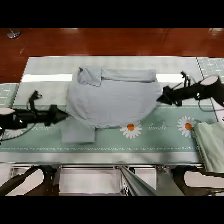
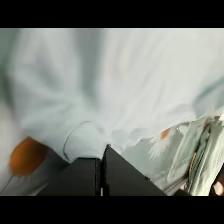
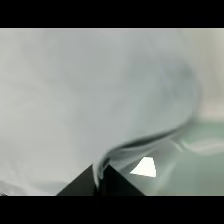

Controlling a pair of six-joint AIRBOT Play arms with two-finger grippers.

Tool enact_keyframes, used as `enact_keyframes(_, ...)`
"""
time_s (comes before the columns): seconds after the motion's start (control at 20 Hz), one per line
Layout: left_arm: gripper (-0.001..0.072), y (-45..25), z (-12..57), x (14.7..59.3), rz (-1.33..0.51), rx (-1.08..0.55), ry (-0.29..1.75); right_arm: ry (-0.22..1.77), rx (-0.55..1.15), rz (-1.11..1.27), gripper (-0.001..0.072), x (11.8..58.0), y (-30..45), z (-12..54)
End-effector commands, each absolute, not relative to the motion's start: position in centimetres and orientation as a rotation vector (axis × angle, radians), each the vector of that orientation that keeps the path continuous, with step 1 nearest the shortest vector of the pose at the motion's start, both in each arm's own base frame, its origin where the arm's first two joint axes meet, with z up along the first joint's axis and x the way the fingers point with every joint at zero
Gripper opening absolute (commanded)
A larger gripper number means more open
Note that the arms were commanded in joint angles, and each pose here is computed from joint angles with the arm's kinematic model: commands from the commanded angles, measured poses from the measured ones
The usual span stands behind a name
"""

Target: Fold the shirts.

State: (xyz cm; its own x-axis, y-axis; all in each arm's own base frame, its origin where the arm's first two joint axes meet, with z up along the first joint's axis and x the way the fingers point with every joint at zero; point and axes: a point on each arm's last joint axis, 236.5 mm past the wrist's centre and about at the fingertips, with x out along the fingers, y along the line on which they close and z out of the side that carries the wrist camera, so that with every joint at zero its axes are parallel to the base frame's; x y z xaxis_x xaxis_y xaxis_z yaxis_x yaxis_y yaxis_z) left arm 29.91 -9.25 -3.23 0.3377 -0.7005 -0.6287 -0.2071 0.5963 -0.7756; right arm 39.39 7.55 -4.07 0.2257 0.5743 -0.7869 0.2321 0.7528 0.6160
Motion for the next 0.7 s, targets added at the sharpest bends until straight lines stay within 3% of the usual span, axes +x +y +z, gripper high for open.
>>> enact_keyframes(0.0,0.004,-7.3,8.7,36.7,-0.447,-0.779,0.938,1.123,0.586,0.376,0.0021,44.9,7.7,8.3)
enact_keyframes(0.15,0.0039,-6.0,25.1,40.2,-0.503,-0.556,0.59,0.749,0.404,0.367,0.0021,47.2,6.0,25.1)
enact_keyframes(0.3,0.0039,-4.6,37.4,38.6,-0.426,-0.341,0.374,0.457,0.236,0.339,0.0021,42.0,5.4,38.6)
enact_keyframes(0.5,0.0039,-2.6,46.9,32.3,-0.244,-0.075,0.218,0.218,0.094,0.269,0.0021,31.4,5.0,47.4)
enact_keyframes(0.65,0.0039,-2.2,51.9,26.3,-0.136,0.01,0.057,0.12,0.031,0.193,0.0021,25.3,4.2,50.1)
